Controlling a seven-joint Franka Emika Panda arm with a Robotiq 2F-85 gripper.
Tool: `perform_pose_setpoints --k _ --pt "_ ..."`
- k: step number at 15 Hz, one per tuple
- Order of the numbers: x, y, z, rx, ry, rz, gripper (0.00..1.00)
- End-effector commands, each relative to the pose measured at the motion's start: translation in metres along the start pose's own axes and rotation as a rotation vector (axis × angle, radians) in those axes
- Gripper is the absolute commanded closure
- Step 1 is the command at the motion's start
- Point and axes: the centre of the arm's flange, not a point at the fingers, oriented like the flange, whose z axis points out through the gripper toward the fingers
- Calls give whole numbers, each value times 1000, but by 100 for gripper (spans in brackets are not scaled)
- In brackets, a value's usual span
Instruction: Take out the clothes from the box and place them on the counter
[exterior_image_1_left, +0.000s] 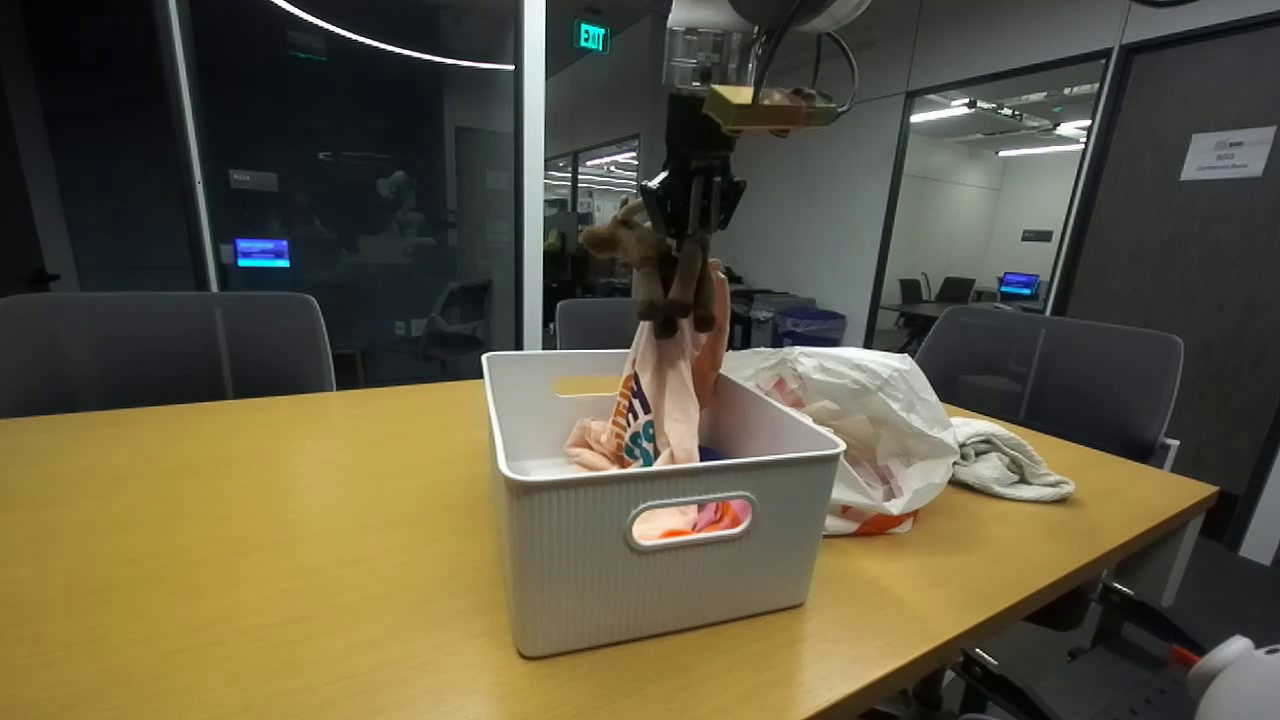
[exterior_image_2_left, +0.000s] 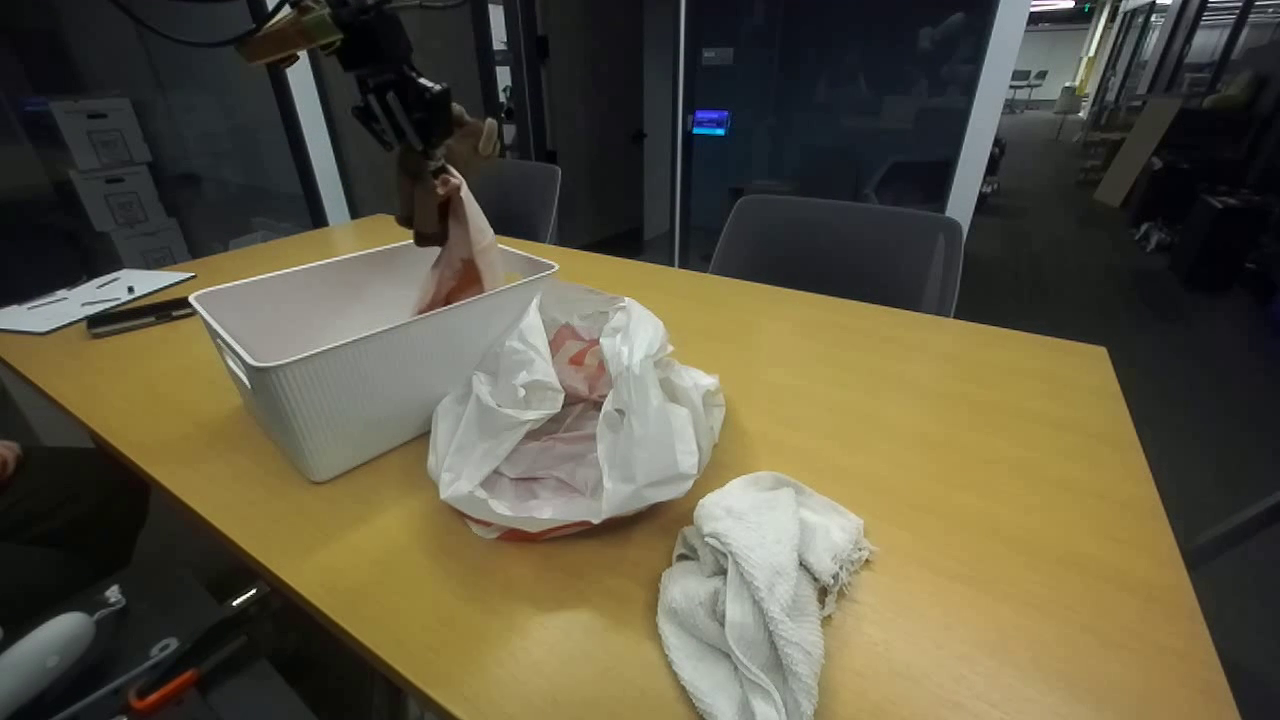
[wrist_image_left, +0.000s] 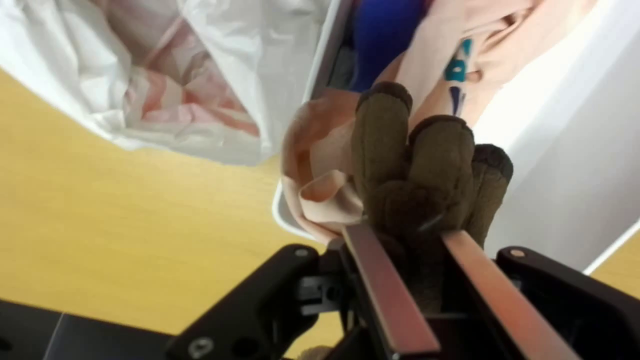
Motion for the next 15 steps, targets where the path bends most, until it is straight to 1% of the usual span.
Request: perform_pose_setpoints --k 1,3,4,5,6,7,9,10,12,13,15 --pt "-26 9 -6 200 -70 3 92" --pt "-31 9 -1 316 -125 12 92" --pt "-33 9 3 366 -157 28 61" --pt "-35 9 7 399 -175 38 60" --pt "-37 10 17 419 -193 34 54" --pt "-40 12 26 429 -218 30 45" --pt "-46 18 56 399 -277 29 29" --pt "-50 19 74 395 -309 25 23" --pt "-57 20 99 394 -358 20 6" --pt "-59 19 107 396 -374 14 1" --pt "-61 11 115 415 -396 -25 0"
